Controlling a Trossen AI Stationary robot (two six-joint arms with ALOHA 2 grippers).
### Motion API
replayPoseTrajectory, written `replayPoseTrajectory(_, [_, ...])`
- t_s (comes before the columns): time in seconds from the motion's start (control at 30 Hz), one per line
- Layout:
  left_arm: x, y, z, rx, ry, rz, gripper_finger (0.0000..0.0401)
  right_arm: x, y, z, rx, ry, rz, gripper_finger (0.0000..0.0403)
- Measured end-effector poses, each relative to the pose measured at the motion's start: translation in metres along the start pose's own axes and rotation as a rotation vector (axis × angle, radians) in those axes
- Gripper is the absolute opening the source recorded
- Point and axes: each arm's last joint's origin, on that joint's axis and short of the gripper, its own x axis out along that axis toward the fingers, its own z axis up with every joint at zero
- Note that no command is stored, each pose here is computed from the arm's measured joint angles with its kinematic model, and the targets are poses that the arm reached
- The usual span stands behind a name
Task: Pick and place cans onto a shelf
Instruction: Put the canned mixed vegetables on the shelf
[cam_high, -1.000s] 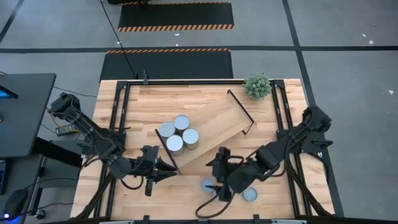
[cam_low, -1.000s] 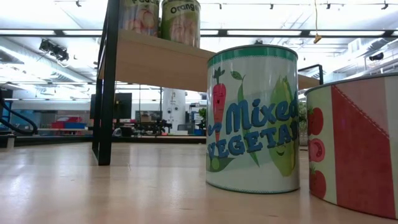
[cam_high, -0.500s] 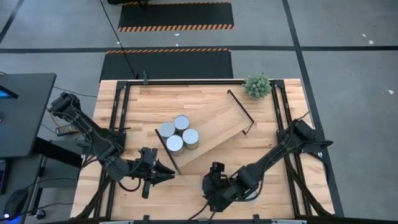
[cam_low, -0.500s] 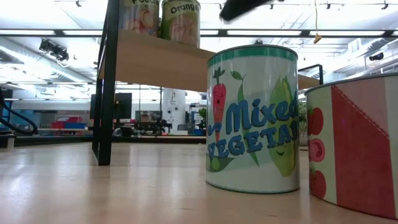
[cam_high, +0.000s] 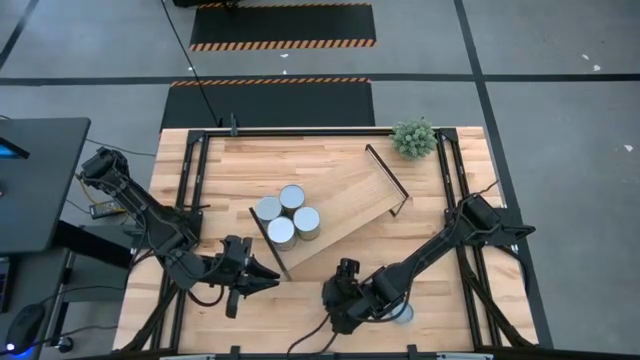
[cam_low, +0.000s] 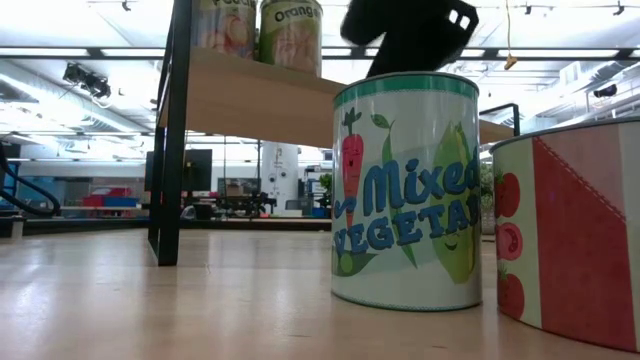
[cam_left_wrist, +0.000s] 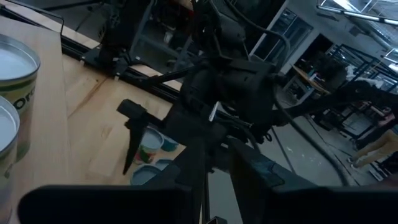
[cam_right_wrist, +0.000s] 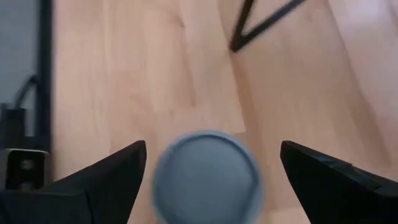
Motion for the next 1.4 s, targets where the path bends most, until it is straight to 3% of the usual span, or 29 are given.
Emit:
replayPoseTrajectory(0.53, [0.000,0.000,0.000,0.008,0.001,0.001,0.0078,0.002,0.000,0.000,0.008,-0.001,0.008,0.0399])
replayPoseTrajectory(1.0, [0.000,0.000,0.000,0.009,0.002,0.002,0.0078,0.020,-0.005,-0.018,0.015,0.040,0.042,0.0397])
replayPoseTrajectory(1.4, [0.000,0.000,0.000,0.009,0.002,0.002,0.0078,0.028,-0.007,-0.022,0.006,0.047,0.086,0.0311])
